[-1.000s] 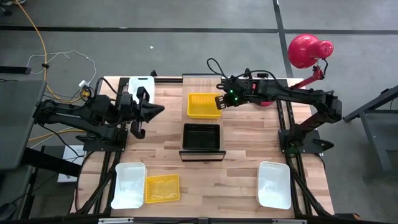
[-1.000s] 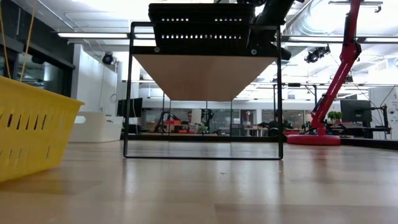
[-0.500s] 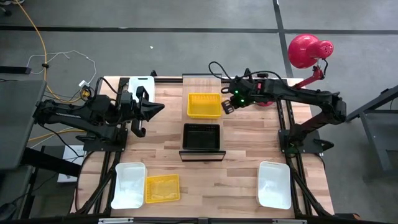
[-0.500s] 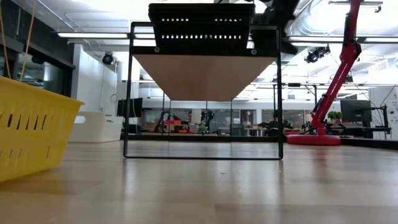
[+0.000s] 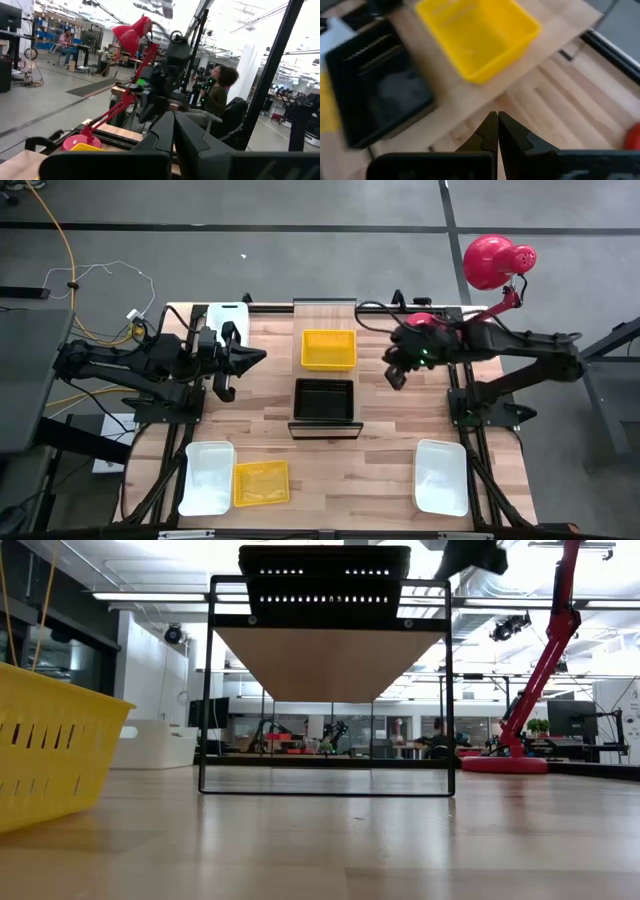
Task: Stack baskets on shelf by color
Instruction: Stack the yellow bin on top of the yellow bins on the shelf
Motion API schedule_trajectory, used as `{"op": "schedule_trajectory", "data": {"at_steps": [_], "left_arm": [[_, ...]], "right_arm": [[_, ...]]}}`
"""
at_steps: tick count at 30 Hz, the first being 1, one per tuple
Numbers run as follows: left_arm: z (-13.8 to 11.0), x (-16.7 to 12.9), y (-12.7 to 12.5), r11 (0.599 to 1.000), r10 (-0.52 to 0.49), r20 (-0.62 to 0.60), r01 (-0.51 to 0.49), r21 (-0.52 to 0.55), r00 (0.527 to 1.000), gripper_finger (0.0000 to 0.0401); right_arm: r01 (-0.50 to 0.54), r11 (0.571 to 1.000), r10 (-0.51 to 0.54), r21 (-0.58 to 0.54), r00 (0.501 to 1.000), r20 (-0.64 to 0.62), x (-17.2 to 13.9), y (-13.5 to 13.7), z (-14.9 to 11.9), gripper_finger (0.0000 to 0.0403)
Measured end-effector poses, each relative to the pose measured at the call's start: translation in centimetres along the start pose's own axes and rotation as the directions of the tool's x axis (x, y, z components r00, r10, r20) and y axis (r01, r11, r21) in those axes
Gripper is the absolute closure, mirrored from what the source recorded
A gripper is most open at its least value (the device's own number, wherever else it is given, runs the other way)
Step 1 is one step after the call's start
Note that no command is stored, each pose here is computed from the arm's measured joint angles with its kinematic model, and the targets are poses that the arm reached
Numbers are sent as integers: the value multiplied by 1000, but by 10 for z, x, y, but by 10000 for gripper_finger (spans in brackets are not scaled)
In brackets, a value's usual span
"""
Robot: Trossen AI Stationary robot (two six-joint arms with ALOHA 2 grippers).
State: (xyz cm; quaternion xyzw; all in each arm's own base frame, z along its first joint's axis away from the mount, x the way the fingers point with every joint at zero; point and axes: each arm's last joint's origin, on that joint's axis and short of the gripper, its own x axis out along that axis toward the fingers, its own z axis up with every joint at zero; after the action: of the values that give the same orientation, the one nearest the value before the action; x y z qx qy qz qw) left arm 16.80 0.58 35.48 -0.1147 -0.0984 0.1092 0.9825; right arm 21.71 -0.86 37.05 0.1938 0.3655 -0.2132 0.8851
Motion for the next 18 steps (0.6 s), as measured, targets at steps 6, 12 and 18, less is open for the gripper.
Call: {"op": "schedule_trajectory", "data": {"at_steps": [6,12,18], "left_arm": [[0,0,0,1000,1,0,-1,1,1000,401],[0,0,0,1000,0,0,0,-21,1000,401],[0,6,-13,996,-57,-20,55,-69,998,401]], "right_arm": [[-72,997,72,-12,997,14,-11,22,-13,403],[-128,990,128,-63,992,-2,-18,40,-26,403],[-117,991,117,-71,993,-1,-24,48,-36,403]]}}
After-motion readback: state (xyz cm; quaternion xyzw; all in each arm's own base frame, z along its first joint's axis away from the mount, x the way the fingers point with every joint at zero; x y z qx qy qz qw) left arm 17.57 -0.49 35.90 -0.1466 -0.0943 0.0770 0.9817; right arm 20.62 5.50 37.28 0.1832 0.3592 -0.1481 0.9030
